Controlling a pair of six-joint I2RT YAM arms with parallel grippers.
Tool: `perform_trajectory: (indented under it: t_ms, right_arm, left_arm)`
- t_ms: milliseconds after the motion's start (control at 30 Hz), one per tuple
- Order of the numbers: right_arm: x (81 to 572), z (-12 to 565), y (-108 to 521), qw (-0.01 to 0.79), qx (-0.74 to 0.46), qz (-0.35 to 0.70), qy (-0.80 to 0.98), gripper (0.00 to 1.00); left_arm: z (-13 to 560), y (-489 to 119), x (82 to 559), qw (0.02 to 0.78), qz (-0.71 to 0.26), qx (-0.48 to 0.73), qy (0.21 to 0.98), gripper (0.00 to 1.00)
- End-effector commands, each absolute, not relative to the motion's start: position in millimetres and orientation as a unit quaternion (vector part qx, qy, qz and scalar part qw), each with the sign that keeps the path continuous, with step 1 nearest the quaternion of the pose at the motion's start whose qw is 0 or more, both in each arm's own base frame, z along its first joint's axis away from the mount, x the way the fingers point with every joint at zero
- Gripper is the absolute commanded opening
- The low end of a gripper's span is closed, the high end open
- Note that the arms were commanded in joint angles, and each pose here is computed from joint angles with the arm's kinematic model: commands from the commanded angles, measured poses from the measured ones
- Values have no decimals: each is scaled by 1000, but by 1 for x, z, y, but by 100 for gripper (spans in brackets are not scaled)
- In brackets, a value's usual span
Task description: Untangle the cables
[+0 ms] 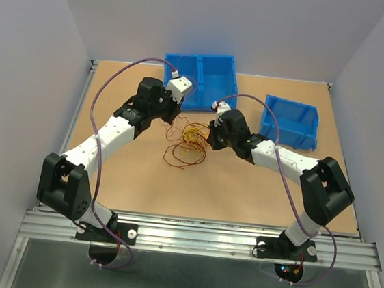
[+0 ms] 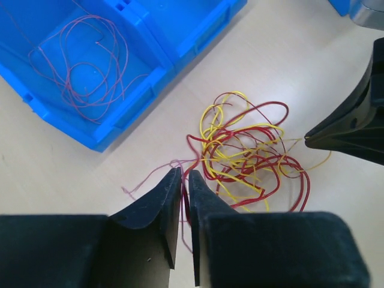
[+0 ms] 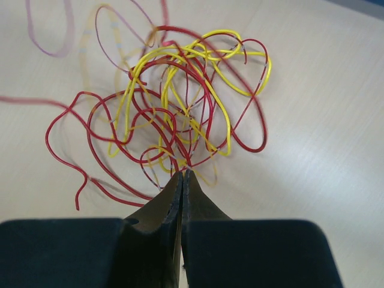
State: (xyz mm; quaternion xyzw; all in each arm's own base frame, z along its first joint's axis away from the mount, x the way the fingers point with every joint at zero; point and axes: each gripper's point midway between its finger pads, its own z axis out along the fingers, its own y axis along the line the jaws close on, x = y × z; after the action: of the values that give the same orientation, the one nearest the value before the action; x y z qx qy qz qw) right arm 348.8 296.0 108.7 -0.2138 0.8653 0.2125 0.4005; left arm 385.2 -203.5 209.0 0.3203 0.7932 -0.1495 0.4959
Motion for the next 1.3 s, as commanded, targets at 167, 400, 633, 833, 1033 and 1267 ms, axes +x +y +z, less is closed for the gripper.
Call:
perform_trajectory:
  t_ms: [167, 400, 633, 833, 1033, 1267]
  right_arm:
    - [345, 112, 301, 404, -234, 220, 857, 1]
    - [346, 114, 312, 401, -255, 236, 848, 16]
    - [357, 109, 316, 399, -243, 230, 854, 40]
    - [358, 111, 314, 403, -236, 226, 855, 51]
    - [359, 110, 314, 404, -234, 224, 856, 51]
    - [357, 110, 312, 404, -234, 220, 857, 51]
  left_arm:
    - [219, -204, 389, 518, -153, 321, 778, 27]
    - [207, -199, 392, 507, -136, 318, 790, 48]
    - [147, -182, 385, 424, -98, 324, 840, 70]
    - [133, -175, 377, 411, -86, 326, 847, 72]
    - [116, -172, 379, 384, -78, 325, 861, 61]
    - [120, -146, 382, 401, -18, 297, 866, 63]
